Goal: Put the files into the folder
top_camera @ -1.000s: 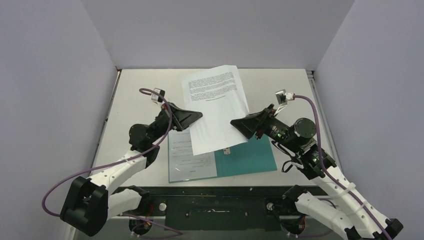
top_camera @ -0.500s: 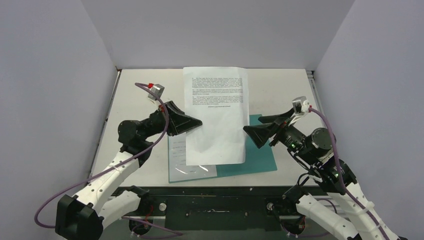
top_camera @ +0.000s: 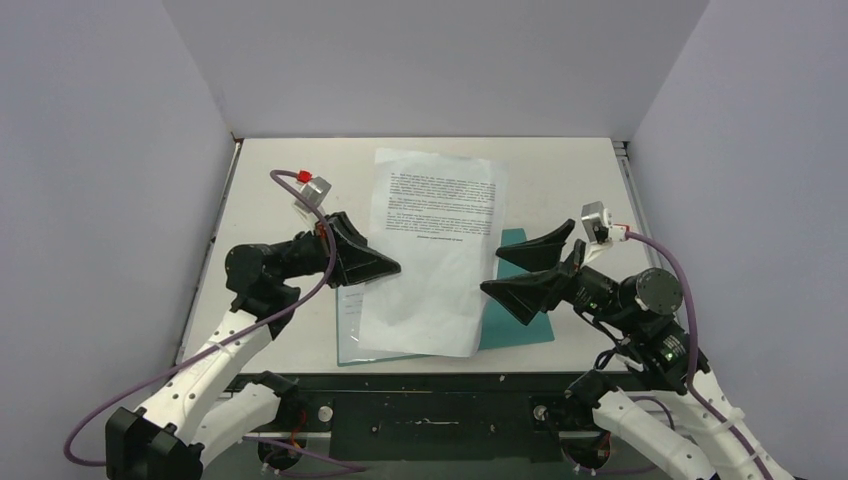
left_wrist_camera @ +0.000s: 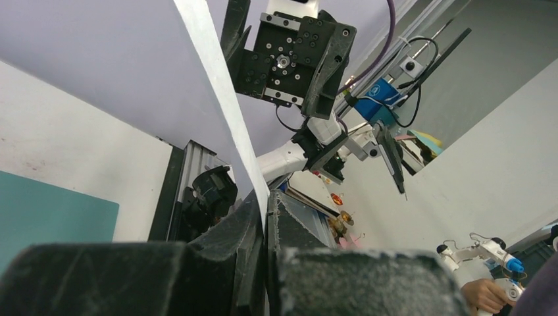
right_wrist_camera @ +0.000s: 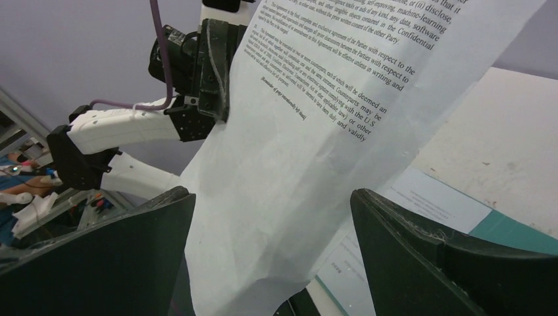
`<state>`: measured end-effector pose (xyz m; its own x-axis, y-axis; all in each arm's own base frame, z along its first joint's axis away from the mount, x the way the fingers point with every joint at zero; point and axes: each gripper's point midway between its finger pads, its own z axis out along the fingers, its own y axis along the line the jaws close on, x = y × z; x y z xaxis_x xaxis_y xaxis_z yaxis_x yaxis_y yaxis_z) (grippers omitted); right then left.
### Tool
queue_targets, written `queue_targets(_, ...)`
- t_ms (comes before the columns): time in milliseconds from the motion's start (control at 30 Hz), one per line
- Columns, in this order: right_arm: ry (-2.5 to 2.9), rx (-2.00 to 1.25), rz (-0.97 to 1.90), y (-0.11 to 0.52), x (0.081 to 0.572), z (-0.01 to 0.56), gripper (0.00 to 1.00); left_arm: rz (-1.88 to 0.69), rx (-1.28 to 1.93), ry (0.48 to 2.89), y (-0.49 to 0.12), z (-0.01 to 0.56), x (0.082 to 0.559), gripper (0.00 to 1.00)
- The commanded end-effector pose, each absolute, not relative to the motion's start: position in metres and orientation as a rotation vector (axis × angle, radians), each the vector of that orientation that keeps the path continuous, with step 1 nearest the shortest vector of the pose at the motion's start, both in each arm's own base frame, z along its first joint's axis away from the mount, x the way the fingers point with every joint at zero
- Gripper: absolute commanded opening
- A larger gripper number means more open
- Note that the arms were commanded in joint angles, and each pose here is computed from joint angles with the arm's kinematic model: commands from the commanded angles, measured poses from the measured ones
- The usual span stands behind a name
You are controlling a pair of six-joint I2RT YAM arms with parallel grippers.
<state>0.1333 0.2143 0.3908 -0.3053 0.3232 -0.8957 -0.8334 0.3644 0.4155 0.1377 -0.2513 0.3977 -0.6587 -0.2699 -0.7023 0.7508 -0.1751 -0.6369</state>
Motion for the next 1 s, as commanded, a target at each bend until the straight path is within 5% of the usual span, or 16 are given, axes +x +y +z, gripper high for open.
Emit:
queue_targets(0, 1.348, -0.563, 1.384, 0.230, 0.119, 0.410, 0.93, -1.886, 0.677, 1.293, -0.245, 0.418, 0.120, 0.00)
queue_targets(967, 1.278, -0.558, 1.550, 0.235, 0.104, 0.415, 0.97, -1.874, 0.765, 1.142, -0.230, 0.457, 0.085, 0.00)
